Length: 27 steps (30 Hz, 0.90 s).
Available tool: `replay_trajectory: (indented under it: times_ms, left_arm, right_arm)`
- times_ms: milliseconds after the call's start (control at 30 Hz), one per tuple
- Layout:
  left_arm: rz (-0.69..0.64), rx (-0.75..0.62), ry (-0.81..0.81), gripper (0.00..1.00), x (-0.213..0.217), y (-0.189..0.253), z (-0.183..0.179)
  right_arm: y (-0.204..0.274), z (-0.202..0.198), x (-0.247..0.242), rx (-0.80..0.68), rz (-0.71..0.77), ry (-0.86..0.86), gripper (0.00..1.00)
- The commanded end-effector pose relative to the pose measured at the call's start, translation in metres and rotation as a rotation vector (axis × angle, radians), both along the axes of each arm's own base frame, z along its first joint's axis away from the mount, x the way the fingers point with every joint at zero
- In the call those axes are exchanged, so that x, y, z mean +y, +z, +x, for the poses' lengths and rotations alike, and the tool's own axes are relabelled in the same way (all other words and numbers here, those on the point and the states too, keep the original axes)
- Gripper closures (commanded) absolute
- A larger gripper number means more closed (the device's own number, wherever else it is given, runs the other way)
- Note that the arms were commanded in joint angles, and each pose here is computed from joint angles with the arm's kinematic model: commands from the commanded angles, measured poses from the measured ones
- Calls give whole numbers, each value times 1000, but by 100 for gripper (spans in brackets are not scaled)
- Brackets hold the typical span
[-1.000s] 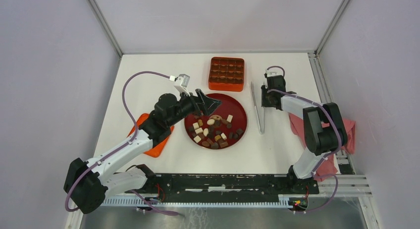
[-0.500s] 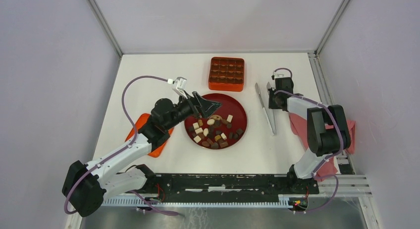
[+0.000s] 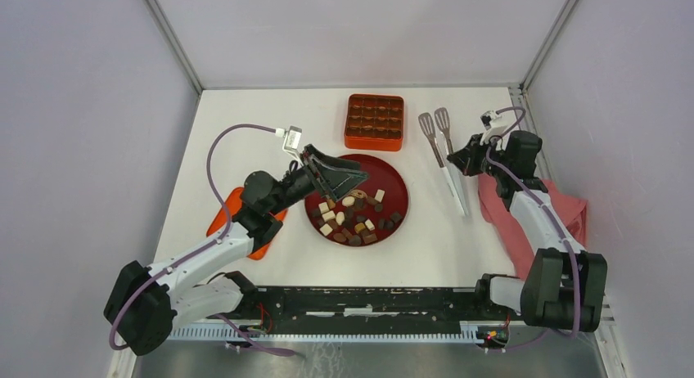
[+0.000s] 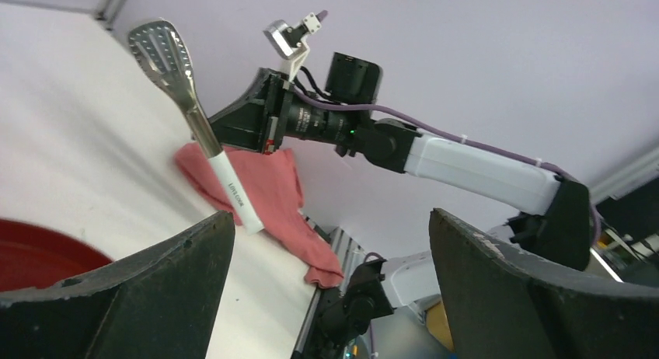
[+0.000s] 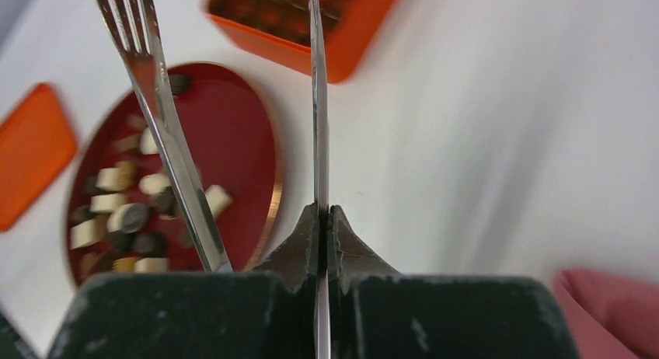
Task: Pack the chocolate
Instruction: Pick up the clamp from the center of the board.
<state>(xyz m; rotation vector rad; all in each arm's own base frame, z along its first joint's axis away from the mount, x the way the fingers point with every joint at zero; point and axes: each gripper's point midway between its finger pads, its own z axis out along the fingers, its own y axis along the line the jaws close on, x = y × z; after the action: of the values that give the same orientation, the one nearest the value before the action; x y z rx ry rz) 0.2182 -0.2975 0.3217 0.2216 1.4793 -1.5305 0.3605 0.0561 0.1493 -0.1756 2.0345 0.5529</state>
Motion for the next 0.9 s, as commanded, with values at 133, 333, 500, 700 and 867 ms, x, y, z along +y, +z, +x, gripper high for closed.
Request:
replay_trajectory:
  times_ms: [133,333,500,700,867]
  left_arm:
    - [-114,-335,-209,4,-11,55,-50]
    - [-70,-479,-155,5,-37,53,-51]
    - [-38,-534,-72,7,-47,47,-32]
    - [-94,-582,-46,12,-57,57,-22]
    - [-215,-601,-72,21,-62,73,-25]
  right_arm:
    - [116,-54,84,-212,377,559,100]
    - [151,-74,109,-275,375,695,100]
    - [170,-93,127,-330,361,785,100]
    - [179,-110,141,-349,360,863,100]
    - [176,-113,146,-343,363,879,100]
